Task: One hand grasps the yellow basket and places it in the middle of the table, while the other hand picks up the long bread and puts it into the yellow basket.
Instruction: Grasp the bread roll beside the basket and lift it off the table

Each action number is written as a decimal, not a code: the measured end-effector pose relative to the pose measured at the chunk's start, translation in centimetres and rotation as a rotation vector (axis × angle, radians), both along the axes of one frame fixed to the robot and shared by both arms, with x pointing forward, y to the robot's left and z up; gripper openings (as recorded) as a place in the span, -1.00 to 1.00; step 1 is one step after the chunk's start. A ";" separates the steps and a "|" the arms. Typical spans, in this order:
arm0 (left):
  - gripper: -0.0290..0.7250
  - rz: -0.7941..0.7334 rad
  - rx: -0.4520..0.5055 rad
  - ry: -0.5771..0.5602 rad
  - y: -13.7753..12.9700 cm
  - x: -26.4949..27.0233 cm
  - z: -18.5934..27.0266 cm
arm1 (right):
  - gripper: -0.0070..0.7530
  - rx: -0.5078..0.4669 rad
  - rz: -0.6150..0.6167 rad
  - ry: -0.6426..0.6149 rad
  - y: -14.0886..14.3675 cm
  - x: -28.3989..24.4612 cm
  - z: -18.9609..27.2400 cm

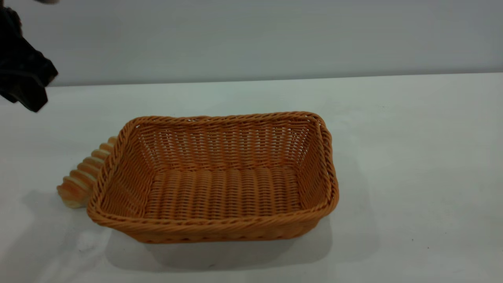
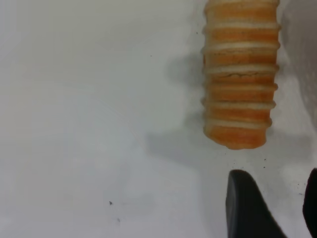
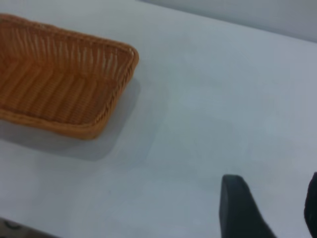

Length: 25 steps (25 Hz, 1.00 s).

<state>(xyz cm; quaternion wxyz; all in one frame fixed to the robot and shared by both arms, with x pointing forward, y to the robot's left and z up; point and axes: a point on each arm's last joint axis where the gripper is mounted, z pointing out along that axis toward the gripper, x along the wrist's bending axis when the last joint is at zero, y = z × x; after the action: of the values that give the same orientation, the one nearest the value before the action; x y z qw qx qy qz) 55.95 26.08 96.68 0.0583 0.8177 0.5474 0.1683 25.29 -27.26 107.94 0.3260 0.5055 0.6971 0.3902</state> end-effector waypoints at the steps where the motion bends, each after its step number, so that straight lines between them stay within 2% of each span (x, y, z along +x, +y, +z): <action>1: -0.02 -0.003 0.002 0.003 0.0 0.1 -0.2 | -0.02 -0.002 -0.001 -0.006 0.0 -0.3 -0.5; 8: -0.02 -0.026 0.024 0.068 -0.1 1.0 -3.7 | -0.03 -0.040 -0.021 -0.104 0.0 -2.3 -1.9; 16: 0.03 -0.049 0.020 0.095 -0.2 1.9 -6.9 | -0.03 -0.049 -0.043 -0.086 -0.3 -2.2 -2.4; 25: 0.04 0.005 0.006 0.109 1.9 2.6 -9.3 | -0.03 -0.043 -0.048 -0.086 -0.3 -2.2 -2.4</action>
<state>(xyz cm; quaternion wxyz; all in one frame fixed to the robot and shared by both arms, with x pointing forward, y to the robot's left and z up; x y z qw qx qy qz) 58.52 28.03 87.38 0.0257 0.8244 0.5514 0.1254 23.08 -27.54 105.49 0.3756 0.4976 0.6783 0.3888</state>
